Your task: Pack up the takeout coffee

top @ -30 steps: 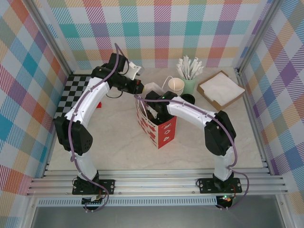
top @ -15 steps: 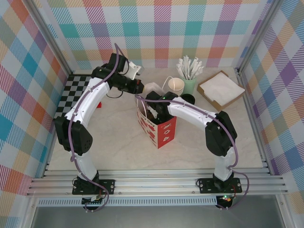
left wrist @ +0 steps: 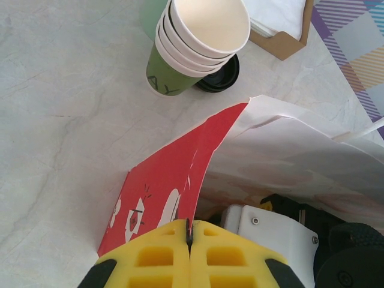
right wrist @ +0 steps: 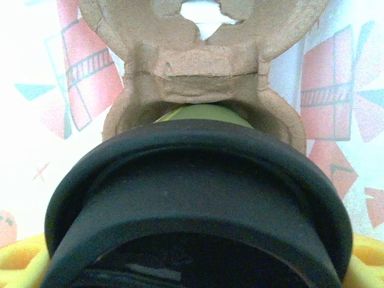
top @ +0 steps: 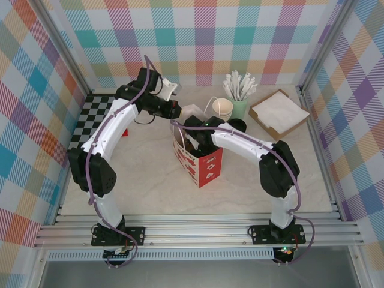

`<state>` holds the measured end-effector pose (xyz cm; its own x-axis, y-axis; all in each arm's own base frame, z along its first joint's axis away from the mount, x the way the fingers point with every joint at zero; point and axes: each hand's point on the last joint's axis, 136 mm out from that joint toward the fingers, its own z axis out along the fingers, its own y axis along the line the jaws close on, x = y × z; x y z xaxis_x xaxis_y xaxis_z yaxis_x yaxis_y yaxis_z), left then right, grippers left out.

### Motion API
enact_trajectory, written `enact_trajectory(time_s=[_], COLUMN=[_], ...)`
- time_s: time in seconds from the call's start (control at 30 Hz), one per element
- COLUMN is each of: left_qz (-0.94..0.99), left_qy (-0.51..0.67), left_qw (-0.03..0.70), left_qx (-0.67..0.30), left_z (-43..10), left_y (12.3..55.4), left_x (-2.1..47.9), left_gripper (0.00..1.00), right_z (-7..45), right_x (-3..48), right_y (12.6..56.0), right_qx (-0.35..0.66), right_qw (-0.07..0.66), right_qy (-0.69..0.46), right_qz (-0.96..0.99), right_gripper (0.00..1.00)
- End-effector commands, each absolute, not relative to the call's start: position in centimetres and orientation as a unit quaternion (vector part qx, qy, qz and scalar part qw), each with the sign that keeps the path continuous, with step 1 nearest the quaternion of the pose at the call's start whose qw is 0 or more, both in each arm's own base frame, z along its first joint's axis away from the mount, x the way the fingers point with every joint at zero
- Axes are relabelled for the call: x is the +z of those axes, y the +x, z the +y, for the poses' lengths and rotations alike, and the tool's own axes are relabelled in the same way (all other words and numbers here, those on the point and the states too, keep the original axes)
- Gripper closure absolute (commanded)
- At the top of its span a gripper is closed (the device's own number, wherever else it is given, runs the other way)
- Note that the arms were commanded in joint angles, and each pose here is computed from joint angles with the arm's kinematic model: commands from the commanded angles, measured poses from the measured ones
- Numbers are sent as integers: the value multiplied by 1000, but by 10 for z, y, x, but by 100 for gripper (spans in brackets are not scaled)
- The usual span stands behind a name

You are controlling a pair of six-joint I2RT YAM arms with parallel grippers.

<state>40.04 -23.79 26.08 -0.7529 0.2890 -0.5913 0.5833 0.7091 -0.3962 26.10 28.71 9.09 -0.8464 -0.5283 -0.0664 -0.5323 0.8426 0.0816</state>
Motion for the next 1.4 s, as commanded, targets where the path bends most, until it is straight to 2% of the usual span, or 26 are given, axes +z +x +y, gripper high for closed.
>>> enact_trajectory(time_s=[0.0,0.13,0.27,0.53,1.17,1.37], left_qz=[888,881,878,875,877,880], left_qy=[250,256,258,263,258,254], left_qw=[248,253,252,256,260,253], left_qx=[-297,-308,-315,-316,-312,-311], left_z=[-237,-240,-242,-243,-241,-241], left_y=[393,392,390,389,389,390], left_x=[262,269,270,269,268,264], left_gripper=[100,100,100,100,100,100], right_z=[266,267,270,267,269,268], right_x=[34,46,37,8,-13,-18], right_y=[255,262,266,262,242,245], right_qx=[-16,-18,-6,-13,6,-2], right_qw=[-36,-16,10,-5,-61,-52], right_qy=[-264,-268,-275,-262,-263,-264], right_qz=[964,963,961,965,963,963], right_gripper=[52,52,52,52,53,51])
